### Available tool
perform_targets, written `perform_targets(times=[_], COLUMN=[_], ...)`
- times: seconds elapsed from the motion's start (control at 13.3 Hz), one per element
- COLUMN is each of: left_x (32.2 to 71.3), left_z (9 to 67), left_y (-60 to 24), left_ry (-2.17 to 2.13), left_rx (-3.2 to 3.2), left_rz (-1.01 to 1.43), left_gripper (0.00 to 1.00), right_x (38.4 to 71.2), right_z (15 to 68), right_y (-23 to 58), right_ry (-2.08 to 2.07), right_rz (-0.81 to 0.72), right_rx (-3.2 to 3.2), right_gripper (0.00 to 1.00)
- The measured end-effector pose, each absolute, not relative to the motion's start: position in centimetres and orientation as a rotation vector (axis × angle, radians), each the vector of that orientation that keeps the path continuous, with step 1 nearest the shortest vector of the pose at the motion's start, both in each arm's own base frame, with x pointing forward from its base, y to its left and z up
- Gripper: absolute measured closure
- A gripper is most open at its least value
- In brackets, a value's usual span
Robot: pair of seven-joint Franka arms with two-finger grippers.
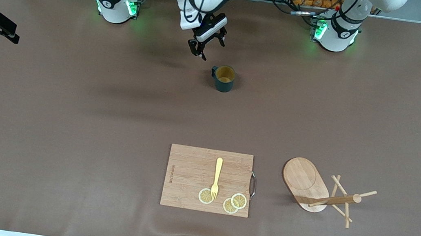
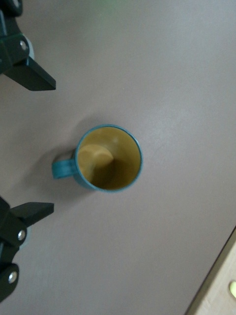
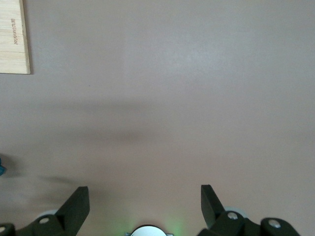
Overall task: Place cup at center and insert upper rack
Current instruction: 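Lower the left gripper and grasp the mug handle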
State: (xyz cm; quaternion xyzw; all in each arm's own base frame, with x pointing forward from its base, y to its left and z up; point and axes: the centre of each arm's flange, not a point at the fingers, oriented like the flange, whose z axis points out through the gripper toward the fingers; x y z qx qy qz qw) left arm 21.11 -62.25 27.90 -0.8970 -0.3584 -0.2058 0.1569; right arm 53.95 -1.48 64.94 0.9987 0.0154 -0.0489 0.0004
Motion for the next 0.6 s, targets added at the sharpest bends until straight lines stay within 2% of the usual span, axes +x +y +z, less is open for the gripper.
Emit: perform_targets(times=[0.23, 0.6], left_x=[19.9, 21.4], left_z=[24.0, 23.1], left_y=[-62.2, -62.1], left_ry=[-0.965, -0.976], left_rx=[-2.522, -2.505], left_rz=[-0.628, -0.656], left_gripper=[0.00, 0.01], right_x=[53.9, 54.1], right_z=[64.0, 63.3], right_y=[-2.2, -2.4], right_ry=[0.020, -0.025], right_rz=[-0.191, -0.214], right_rx=[3.136, 3.134], right_gripper=[0.00, 0.00])
